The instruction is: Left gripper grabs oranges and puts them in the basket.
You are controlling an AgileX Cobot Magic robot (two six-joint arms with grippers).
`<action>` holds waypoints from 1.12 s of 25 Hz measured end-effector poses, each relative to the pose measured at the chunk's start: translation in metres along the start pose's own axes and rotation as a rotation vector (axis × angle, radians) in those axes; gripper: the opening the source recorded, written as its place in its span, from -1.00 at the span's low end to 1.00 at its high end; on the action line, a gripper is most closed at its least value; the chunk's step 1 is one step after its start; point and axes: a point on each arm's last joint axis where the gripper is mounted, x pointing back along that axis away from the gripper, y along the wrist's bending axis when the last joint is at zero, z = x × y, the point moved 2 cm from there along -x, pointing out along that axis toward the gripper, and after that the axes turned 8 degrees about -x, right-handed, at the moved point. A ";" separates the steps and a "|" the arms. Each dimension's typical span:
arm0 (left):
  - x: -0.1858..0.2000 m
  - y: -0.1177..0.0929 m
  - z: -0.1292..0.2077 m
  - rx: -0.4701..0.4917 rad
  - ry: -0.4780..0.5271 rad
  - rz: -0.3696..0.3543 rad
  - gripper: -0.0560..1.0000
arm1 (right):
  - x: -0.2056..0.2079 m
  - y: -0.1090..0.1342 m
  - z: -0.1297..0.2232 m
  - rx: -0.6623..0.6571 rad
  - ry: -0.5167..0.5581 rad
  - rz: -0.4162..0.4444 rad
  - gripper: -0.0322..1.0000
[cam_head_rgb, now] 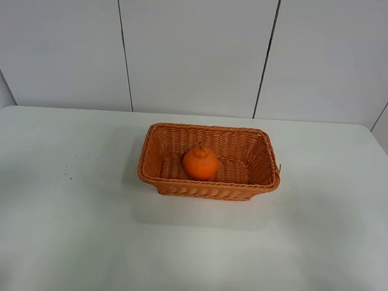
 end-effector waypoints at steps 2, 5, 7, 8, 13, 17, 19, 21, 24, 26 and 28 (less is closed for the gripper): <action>0.000 -0.001 0.001 0.005 0.000 0.006 0.55 | 0.000 0.000 0.000 0.000 0.000 0.000 0.41; -0.007 -0.004 0.010 0.012 0.048 0.020 0.55 | 0.000 0.000 0.000 0.000 0.000 0.000 0.41; -0.015 -0.007 0.022 0.024 0.106 0.032 0.55 | 0.000 0.000 0.000 0.000 0.000 0.000 0.41; -0.018 -0.009 0.028 0.028 0.143 0.040 0.55 | 0.000 0.000 0.000 0.000 0.000 0.000 0.41; -0.021 -0.012 0.038 0.040 0.206 0.050 0.55 | 0.000 0.000 0.000 0.000 0.000 0.000 0.41; -0.020 -0.012 0.042 0.043 0.247 0.058 0.55 | 0.000 0.000 0.000 0.000 0.000 0.000 0.41; -0.020 -0.014 0.047 0.043 0.286 0.065 0.55 | 0.000 0.000 0.000 0.000 0.000 0.000 0.41; -0.021 -0.014 0.050 0.045 0.302 0.069 0.55 | 0.000 0.000 0.000 0.000 0.000 0.000 0.41; -0.022 -0.016 0.051 0.058 0.306 0.076 0.55 | 0.000 0.000 0.000 0.000 0.000 0.000 0.41; -0.022 -0.016 0.051 0.058 0.306 0.076 0.55 | 0.000 0.000 0.000 0.000 0.000 0.000 0.41; -0.022 -0.016 0.051 0.066 0.308 0.076 0.55 | 0.000 0.000 0.000 0.000 0.000 0.000 0.41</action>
